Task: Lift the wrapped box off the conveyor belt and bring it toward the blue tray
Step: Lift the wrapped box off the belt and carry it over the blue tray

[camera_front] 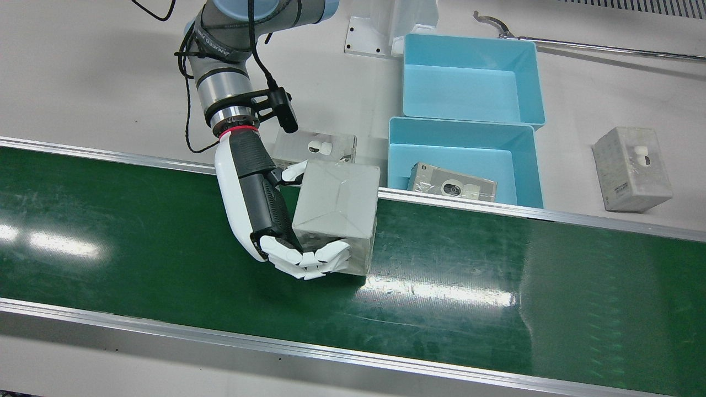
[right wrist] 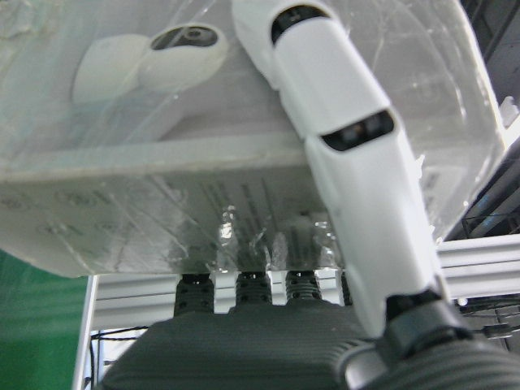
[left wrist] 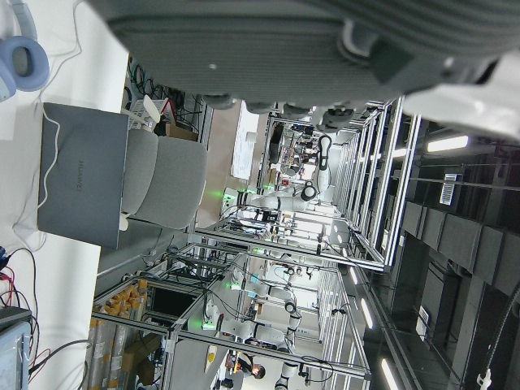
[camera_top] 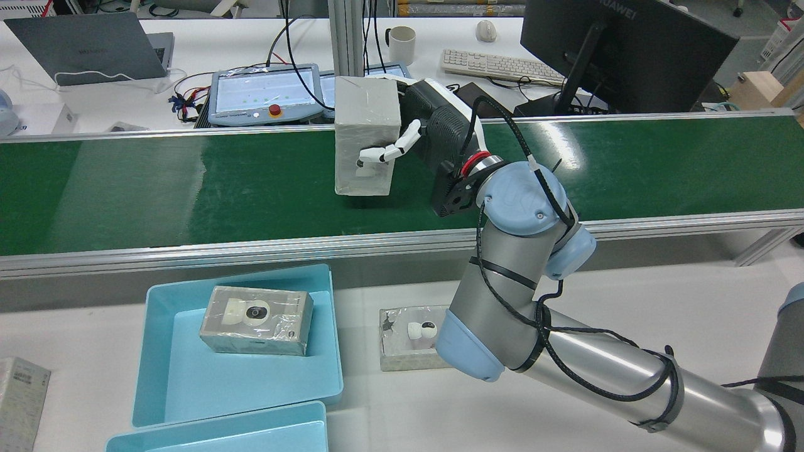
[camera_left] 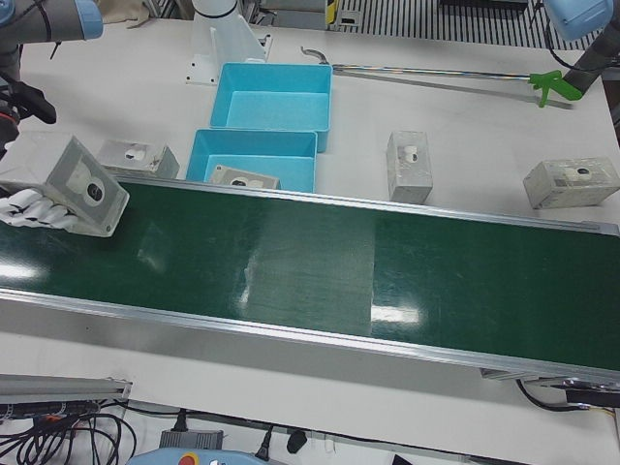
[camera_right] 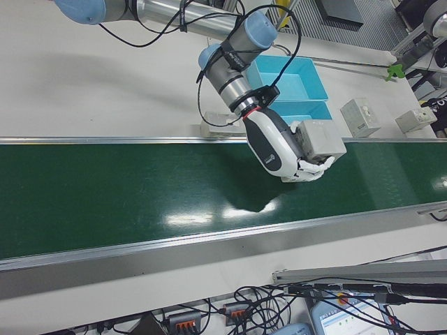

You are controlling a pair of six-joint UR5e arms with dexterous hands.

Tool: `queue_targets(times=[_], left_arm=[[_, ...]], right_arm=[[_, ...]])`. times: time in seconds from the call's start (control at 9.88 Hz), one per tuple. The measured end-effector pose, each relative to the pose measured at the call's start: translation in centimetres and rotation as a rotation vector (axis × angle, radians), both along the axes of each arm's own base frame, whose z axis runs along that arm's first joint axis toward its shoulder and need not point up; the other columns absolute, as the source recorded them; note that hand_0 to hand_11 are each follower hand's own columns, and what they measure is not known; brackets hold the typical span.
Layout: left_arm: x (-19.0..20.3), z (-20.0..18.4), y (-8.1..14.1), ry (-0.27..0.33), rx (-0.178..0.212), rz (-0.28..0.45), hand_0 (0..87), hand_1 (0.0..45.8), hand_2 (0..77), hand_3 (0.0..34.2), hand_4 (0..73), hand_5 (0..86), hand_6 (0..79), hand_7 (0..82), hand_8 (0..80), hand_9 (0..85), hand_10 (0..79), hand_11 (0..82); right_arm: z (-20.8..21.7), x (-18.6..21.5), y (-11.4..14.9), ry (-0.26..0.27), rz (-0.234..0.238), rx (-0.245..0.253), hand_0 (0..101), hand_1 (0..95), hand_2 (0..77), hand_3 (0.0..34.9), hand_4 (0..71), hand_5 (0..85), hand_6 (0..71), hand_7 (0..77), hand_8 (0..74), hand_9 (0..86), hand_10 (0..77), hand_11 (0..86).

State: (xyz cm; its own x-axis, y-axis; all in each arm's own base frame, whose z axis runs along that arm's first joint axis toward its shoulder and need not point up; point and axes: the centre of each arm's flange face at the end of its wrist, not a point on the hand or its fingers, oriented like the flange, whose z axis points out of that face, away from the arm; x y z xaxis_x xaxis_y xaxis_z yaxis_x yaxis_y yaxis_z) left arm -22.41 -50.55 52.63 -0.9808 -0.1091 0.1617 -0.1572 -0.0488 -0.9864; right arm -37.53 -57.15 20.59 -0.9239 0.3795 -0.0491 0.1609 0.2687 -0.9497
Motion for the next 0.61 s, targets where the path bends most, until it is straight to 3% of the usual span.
queue_targets(times=[0.1,0.2,0.3,0.4,0.51,0.61], left_arm=[[0.0,0.0,0.0,0.000,0.000,0.000,0.0,0.0,1.1,0.0,0.0,1.1,0.0,0.5,0.5,0.0,0.5,0.0],[0.0,0.0,0.0,0.000,0.000,0.000,0.0,0.0,1.1,0.0,0.0,1.1,0.0,0.5,0.5,0.0,0.5,0.0],[0.0,0.0,0.0,0.000,0.000,0.000,0.0,0.0,1.1,0.0,0.0,1.1,0.0,0.5,0.5,0.0,0.5,0.0],[0.0,0.0,0.0,0.000,0.000,0.000,0.0,0.0,1.1,0.0,0.0,1.1,0.0,0.5,0.5,0.0,0.5,0.5],[0.0,0.0,0.0,0.000,0.000,0.000,0.0,0.0,1.1,0.0,0.0,1.1,0.0,0.5,0.5,0.0,0.5,0.0],[0.0,0.0,0.0,0.000,0.000,0.000,0.0,0.0,0.5,0.0,0.0,0.5,0.0,0.5,0.5,0.0,0.5,0.0]], right_arm=[[-1.8,1.5,1.4,-0.018,0.008,0.024,54,7.1,34.9,9.1,40.4,31.6,25.6,45.3,39.3,38.2,37.1,28.9],[-3.5,2.2,3.3,-0.030,0.009,0.053,53,4.9,36.0,6.6,42.5,31.6,27.3,46.9,40.9,39.8,40.4,30.5],[-4.9,1.5,5.8,-0.037,-0.001,0.078,53,4.4,36.0,3.9,43.1,31.6,28.9,48.5,43.6,40.9,44.2,31.6],[-5.7,-0.6,8.6,-0.038,-0.017,0.089,53,4.4,36.0,3.9,43.1,31.6,28.9,48.5,43.6,40.9,44.2,31.6],[-6.3,-3.1,11.2,-0.026,-0.028,0.095,53,4.4,36.0,3.9,43.1,31.6,32.7,55.1,50.7,43.6,51.8,34.4],[-6.9,-5.5,13.2,-0.007,-0.034,0.100,53,4.4,36.0,4.0,55.1,27.3,32.7,57.3,52.4,43.1,51.8,34.4]])
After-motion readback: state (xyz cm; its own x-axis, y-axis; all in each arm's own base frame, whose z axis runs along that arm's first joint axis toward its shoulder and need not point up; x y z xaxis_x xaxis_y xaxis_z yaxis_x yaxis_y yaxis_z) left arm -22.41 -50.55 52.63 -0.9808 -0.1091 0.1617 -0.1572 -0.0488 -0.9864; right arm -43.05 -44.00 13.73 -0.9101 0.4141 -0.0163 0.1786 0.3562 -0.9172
